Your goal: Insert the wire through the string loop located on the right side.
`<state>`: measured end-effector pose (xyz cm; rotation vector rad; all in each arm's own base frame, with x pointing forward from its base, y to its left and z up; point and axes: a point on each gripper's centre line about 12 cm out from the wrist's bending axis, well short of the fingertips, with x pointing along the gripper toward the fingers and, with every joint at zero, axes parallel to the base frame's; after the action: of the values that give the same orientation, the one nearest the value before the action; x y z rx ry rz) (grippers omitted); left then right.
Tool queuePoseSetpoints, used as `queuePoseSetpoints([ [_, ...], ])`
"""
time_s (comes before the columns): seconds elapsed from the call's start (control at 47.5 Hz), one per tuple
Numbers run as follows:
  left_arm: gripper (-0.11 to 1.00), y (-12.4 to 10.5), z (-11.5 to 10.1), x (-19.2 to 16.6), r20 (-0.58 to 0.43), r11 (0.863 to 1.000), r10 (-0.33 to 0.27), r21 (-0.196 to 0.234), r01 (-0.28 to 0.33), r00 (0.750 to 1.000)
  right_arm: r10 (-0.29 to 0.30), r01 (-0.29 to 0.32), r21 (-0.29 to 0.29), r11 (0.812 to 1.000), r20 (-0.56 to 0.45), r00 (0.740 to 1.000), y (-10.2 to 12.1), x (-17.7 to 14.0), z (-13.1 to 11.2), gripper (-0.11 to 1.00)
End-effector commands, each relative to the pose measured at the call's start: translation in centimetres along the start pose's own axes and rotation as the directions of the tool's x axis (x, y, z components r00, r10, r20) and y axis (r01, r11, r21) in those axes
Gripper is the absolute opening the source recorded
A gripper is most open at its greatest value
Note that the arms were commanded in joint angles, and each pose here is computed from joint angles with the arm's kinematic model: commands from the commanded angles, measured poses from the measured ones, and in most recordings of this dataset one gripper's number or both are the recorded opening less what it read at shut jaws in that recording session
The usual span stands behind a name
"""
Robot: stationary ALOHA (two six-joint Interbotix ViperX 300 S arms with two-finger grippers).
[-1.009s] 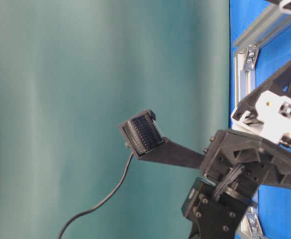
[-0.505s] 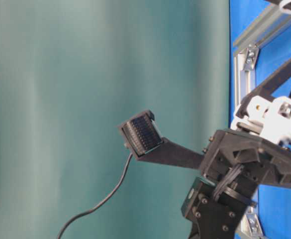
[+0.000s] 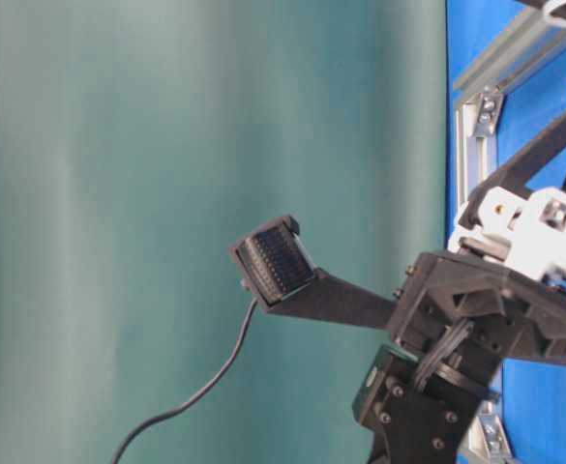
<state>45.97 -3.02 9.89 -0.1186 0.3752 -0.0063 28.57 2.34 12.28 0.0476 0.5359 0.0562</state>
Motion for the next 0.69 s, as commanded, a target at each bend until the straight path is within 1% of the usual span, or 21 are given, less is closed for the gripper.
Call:
queuePoseSetpoints([
  [0.0, 0.08, 0.01, 1.42, -0.22, 0.040, 1.000, -0.002, 0.001, 0.002, 0.999, 0.003, -0.003, -0.004, 1.000, 0.008, 1.000, 0.09, -0.02, 0.46, -0.03],
  [0.273, 0.08, 0.01, 1.41, -0.27, 0.038, 1.000, -0.002, 0.001, 0.002, 0.999, 0.002, -0.002, 0.001, 1.000, 0.000, 1.000, 0.09, -0.17, 0.50, -0.03],
  [0.336, 0.08, 0.04, 1.29, -0.27, 0.035, 1.000, -0.001, 0.000, 0.001, 0.999, 0.002, -0.002, 0.004, 1.000, 0.001, 1.000, 0.09, -0.22, 0.56, 0.02],
  [0.379, 0.08, 0.02, 1.35, -0.29, 0.037, 1.000, -0.002, 0.001, 0.002, 0.999, 0.000, 0.000, 0.006, 1.000, 0.000, 1.000, 0.04, -0.24, 0.57, 0.08],
  [0.442, 0.08, 0.04, 1.30, -0.31, 0.035, 1.000, -0.001, -0.001, 0.001, 0.999, 0.001, -0.001, 0.005, 1.000, -0.009, 1.000, 0.08, -0.29, 0.49, 0.20],
  [0.463, 0.08, 0.04, 1.24, -0.34, 0.034, 1.000, -0.002, 0.000, 0.002, 0.999, 0.000, 0.000, 0.005, 1.000, -0.014, 1.000, 0.08, -0.31, 0.46, 0.25],
  [0.61, 0.08, 0.04, 1.24, -0.34, 0.034, 1.000, -0.002, 0.000, 0.002, 0.999, -0.004, 0.005, 0.008, 1.000, -0.041, 0.999, -0.03, -0.46, 0.26, 0.71],
  [0.652, 0.08, 0.03, 1.32, -0.36, 0.037, 1.000, -0.002, 0.000, 0.002, 0.999, -0.004, 0.004, 0.008, 1.000, -0.041, 0.999, -0.02, -0.50, 0.30, 0.81],
  [0.673, 0.08, 0.05, 1.24, -0.34, 0.034, 1.000, -0.001, -0.001, 0.001, 0.999, -0.003, 0.003, 0.008, 1.000, -0.040, 0.999, 0.02, -0.52, 0.33, 0.80],
])
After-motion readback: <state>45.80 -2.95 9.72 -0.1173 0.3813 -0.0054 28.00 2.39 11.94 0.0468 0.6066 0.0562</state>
